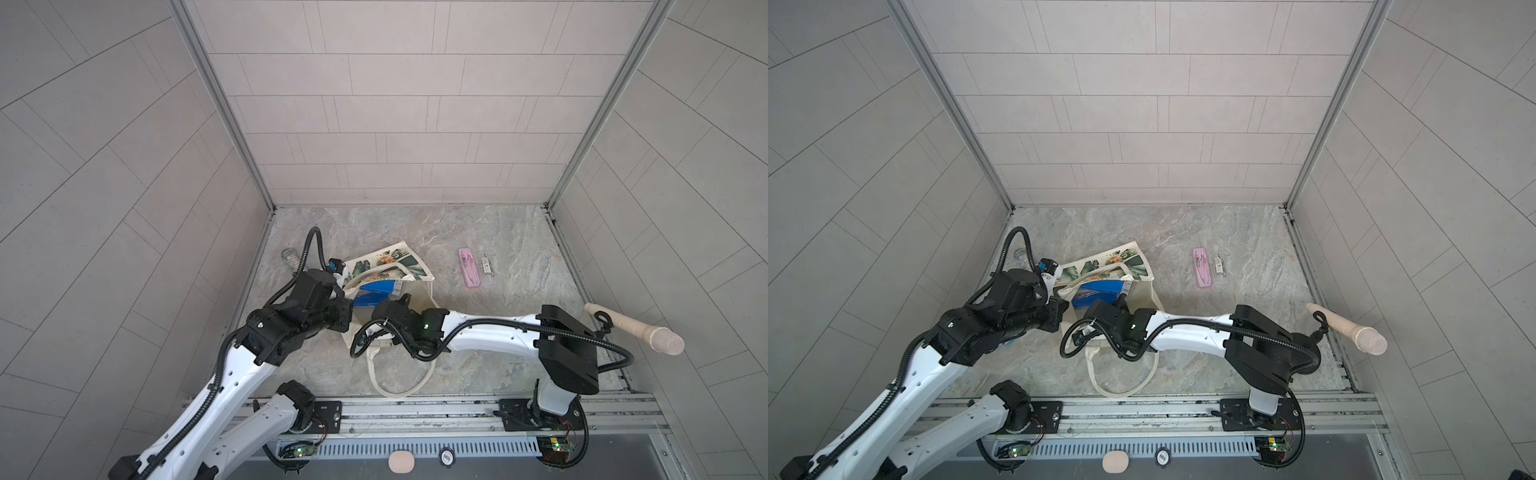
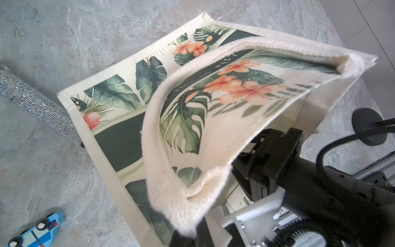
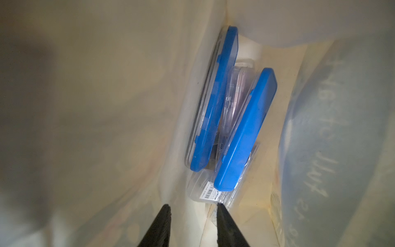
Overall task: Take out the compass set from the canvas bag
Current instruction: Pick up the compass set from the canvas bag.
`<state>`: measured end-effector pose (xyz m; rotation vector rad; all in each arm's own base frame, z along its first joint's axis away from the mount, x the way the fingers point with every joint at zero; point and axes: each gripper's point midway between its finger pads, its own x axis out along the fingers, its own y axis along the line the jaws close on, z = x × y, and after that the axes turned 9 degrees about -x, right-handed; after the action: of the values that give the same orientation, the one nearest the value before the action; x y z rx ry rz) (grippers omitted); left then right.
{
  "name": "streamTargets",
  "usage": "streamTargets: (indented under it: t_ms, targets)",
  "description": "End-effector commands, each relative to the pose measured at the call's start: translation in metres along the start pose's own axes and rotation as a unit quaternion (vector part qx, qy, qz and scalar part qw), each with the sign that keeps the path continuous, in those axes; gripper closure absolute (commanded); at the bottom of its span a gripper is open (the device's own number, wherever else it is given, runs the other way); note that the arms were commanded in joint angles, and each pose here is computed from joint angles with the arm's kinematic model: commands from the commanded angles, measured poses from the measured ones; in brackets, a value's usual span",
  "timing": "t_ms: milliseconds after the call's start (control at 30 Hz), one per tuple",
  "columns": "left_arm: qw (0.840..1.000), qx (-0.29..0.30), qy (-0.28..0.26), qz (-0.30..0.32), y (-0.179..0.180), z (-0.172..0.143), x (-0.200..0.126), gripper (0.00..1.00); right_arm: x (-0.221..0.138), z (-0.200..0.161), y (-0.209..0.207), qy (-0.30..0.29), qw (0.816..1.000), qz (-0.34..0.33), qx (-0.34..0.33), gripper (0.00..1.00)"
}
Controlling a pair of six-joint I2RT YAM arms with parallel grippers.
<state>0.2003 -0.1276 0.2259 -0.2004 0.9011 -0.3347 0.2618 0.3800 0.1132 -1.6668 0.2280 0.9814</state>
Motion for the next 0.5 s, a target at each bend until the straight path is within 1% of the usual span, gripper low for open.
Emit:
streamTargets:
  t_ms: [0, 167, 233, 333, 467]
  targets:
    - [1.0, 0.008, -0.021, -0.021, -0.01, 0.012, -0.013, 1.0, 0.003, 0.003, -0.021, -0.024, 0.998, -0.015, 0.054, 0.62]
    - [1.0, 0.007, -0.02, -0.024, -0.011, 0.012, -0.013, 1.0, 0.0, 0.003, -0.033, -0.079, 0.987, -0.005, 0.141, 0.61]
    - [1.0, 0.008, -0.02, -0.022, -0.011, 0.012, -0.014, 1.0, -0.006, 0.003, -0.037, -0.109, 0.978, -0.005, 0.175, 0.61]
    - [1.0, 0.009, -0.021, -0.022, -0.01, 0.012, -0.016, 1.0, -0.017, 0.008, -0.036, -0.144, 0.973, -0.004, 0.182, 0.61]
    - [1.0, 0.013, -0.02, -0.019, -0.009, 0.011, -0.017, 1.0, -0.032, 0.008, -0.029, -0.166, 0.97, 0.004, 0.18, 0.64]
